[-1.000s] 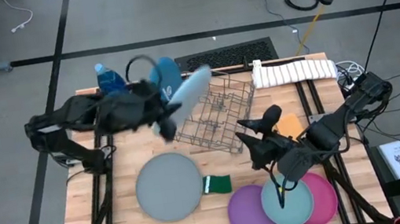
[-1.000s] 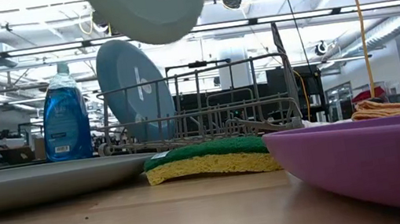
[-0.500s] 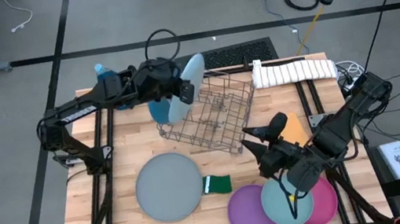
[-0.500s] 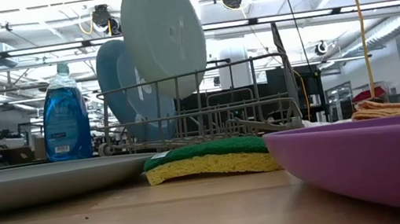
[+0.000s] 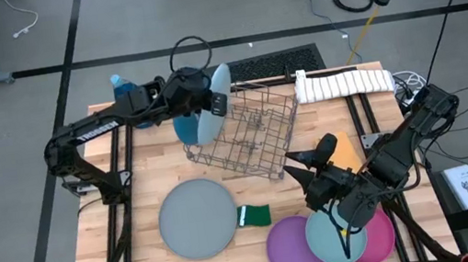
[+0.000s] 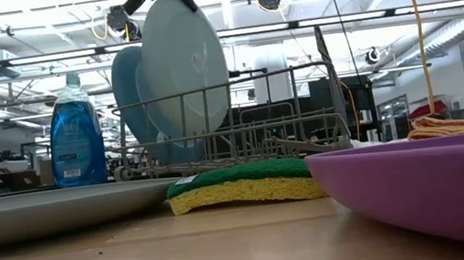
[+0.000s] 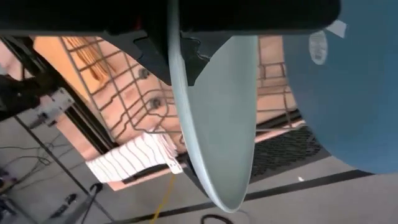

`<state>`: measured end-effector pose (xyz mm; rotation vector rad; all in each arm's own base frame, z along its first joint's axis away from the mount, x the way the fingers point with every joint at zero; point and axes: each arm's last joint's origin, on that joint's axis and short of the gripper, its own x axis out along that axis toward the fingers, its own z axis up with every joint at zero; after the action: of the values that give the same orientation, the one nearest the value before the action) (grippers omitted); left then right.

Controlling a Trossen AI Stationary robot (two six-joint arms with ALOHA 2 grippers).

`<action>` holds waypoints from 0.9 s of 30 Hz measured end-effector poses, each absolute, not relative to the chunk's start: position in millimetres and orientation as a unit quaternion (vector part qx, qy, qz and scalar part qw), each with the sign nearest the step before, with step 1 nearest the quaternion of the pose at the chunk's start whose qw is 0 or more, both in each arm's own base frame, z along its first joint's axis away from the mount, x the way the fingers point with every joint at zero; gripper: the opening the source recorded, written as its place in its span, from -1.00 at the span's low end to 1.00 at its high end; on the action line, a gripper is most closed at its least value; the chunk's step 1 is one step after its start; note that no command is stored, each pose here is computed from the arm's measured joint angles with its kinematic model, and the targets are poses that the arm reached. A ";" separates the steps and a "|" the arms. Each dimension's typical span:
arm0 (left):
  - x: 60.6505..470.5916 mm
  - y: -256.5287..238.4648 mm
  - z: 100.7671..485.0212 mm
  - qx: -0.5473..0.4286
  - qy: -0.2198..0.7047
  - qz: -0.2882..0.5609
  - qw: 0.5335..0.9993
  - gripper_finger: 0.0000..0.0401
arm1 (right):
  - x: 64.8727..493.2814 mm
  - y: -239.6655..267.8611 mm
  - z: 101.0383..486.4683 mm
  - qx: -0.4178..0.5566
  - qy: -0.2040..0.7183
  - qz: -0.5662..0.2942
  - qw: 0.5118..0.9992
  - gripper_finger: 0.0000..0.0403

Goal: Sort dishes
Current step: Put the large light blue plate in the dish rack

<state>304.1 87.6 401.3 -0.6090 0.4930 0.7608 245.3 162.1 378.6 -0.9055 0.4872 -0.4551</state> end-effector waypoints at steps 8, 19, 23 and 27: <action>299.5 88.1 400.1 -0.268 0.241 0.393 0.846 -0.99 | 245.4 162.0 378.6 -0.429 0.231 -0.216 0.846 -0.15; 303.3 87.3 400.5 -0.282 0.236 0.373 0.852 -0.99 | 245.4 162.0 378.7 -0.429 0.231 -0.216 0.847 -0.15; 305.0 87.5 399.7 -0.283 0.236 0.370 0.853 -0.99 | 245.4 162.0 378.7 -0.429 0.231 -0.215 0.847 -0.15; 310.1 89.2 393.1 -0.280 0.248 0.375 0.848 -0.99 | 245.4 162.0 378.7 -0.429 0.231 -0.215 0.847 -0.15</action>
<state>310.1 89.2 393.1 -0.5908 0.5230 0.7894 245.4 162.0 378.7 -0.9039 0.4866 -0.4542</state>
